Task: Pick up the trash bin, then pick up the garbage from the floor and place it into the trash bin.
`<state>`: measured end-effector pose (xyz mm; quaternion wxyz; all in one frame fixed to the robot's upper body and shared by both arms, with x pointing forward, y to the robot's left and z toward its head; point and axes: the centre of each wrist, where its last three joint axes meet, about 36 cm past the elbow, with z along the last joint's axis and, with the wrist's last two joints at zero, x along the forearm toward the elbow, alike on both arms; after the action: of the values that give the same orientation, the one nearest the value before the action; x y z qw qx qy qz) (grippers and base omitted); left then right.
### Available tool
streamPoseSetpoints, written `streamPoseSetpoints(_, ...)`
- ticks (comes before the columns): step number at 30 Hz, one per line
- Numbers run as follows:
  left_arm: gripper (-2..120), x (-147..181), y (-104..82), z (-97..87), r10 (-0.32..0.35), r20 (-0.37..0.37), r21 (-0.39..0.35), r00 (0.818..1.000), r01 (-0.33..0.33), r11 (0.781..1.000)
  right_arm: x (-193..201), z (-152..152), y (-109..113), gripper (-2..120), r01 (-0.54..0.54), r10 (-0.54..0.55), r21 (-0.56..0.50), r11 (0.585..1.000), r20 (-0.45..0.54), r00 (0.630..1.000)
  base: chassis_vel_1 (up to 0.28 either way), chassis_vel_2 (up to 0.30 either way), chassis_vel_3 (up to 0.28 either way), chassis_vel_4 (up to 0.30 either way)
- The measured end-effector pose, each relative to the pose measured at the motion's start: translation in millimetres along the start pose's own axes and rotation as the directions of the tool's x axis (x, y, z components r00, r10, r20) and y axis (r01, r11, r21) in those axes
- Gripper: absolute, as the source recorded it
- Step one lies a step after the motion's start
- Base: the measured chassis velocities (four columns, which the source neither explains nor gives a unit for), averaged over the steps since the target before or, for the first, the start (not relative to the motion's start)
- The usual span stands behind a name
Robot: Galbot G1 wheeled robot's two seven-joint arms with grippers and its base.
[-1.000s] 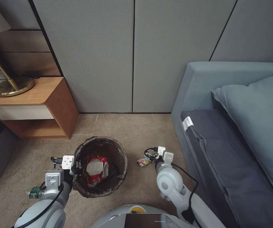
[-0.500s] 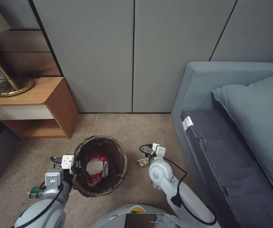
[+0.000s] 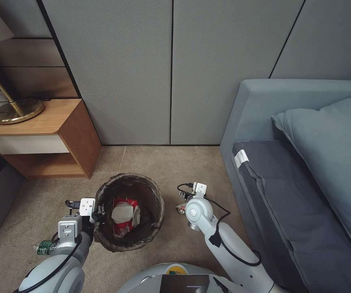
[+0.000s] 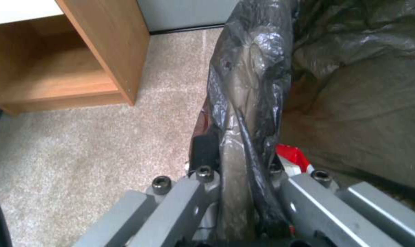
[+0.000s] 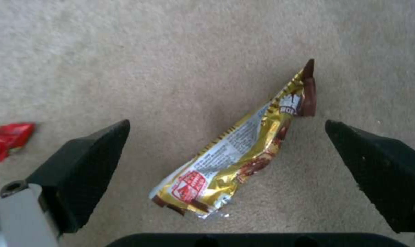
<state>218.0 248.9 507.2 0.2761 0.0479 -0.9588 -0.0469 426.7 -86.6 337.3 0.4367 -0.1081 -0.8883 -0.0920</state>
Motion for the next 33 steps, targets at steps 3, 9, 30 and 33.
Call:
streamPoseSetpoints(3, 3, 0.0, -0.1, -0.1, -0.001, 0.001, 0.001, 1.0, 0.0, 1.0, -7.5, 1.0, 4.2, 100, -0.029, 0.029, -0.006, 1.0, -0.019, 0.999, 0.0, 0.0, 0.0, 0.0)
streamPoseSetpoints(9, 3, 0.0, -0.6, 0.1, -0.001, 0.0, 0.006, 1.0, 0.001, 1.0, -17.0, 3.1, 9.2, 100, -0.053, 0.053, -0.004, 0.999, -0.034, 0.998, 0.0, 0.0, 0.0, 0.0)
streamPoseSetpoints(30, 3, -0.4, -1.0, -0.6, 0.001, 0.002, 0.012, 1.0, -0.001, 1.0, -49.8, 0.4, 24.6, 100, -0.104, 0.105, 0.008, 0.994, -0.053, 0.993, 0.0, 0.0, 0.0, 0.0)
streamPoseSetpoints(33, 3, -0.4, -1.0, -0.6, 0.002, 0.002, 0.012, 1.0, -0.002, 1.0, -53.1, 1.3, 24.9, 100, -0.108, 0.109, 0.01, 0.994, -0.057, 0.992, 0.0, 0.0, 0.0, 0.0)
